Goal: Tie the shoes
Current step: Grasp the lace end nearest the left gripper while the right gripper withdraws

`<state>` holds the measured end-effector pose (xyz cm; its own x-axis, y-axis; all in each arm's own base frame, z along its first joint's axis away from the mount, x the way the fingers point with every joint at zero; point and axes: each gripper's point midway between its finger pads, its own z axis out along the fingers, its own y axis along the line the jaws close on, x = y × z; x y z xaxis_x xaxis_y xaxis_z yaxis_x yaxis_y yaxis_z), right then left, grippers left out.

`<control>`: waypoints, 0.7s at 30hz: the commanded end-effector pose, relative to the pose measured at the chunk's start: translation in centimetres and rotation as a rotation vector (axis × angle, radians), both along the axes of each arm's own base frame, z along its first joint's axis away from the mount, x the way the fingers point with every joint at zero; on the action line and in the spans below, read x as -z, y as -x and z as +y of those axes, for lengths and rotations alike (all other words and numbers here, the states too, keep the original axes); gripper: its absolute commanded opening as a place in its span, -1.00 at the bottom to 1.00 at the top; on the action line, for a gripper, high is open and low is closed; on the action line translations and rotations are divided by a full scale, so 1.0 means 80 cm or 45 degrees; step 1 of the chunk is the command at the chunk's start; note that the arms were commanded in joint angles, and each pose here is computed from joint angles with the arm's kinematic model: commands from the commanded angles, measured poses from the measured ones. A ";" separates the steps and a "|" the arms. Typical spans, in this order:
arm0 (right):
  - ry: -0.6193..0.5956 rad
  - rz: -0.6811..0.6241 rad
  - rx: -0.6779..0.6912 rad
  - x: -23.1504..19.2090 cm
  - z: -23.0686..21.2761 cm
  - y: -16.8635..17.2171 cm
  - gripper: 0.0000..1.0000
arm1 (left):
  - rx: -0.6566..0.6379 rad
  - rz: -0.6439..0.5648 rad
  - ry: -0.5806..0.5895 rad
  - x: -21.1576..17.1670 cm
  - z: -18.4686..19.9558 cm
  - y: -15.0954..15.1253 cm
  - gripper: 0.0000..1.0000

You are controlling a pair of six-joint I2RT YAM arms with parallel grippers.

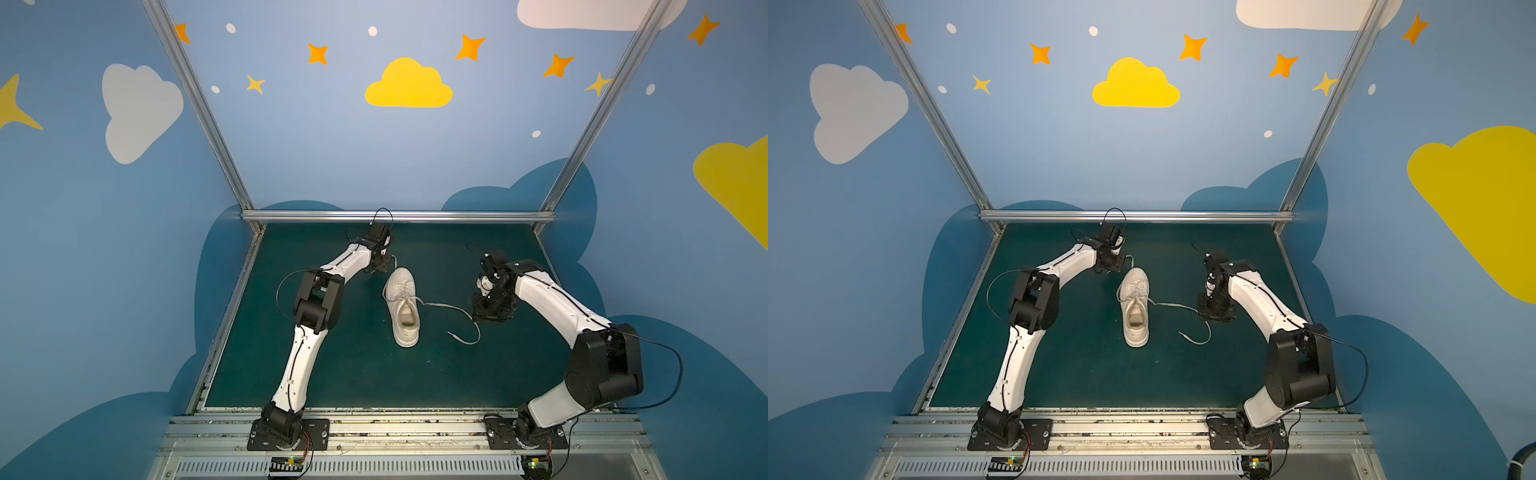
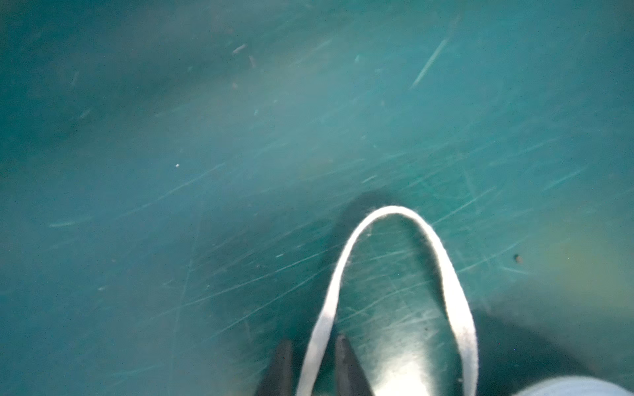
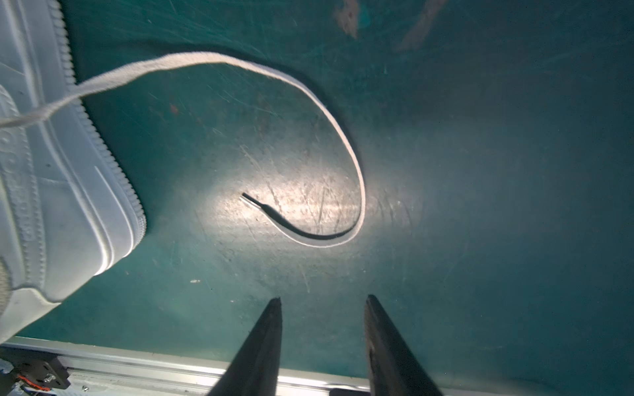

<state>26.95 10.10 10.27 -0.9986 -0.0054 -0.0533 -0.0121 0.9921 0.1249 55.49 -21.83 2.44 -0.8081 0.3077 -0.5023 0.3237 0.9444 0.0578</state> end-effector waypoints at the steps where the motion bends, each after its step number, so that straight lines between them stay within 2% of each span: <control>1: -0.013 0.012 0.033 -0.002 -0.004 0.013 -0.18 | 0.015 0.085 -0.102 0.017 0.012 0.020 -0.79; 5: -0.030 0.030 0.061 0.006 -0.003 0.021 -0.18 | 0.022 0.045 -0.075 -0.014 0.008 0.026 -0.94; 11: -0.093 0.081 0.129 0.025 0.006 0.036 -0.17 | 0.004 -0.026 -0.059 -0.080 0.024 0.057 -0.94; 16: -0.150 0.111 0.173 0.037 0.019 0.044 -0.13 | -0.032 -0.057 -0.110 -0.130 0.064 0.112 -0.94; 21: -0.158 0.117 0.205 0.044 0.021 0.045 -0.09 | -0.134 -0.007 -0.115 -0.154 0.120 0.182 -0.94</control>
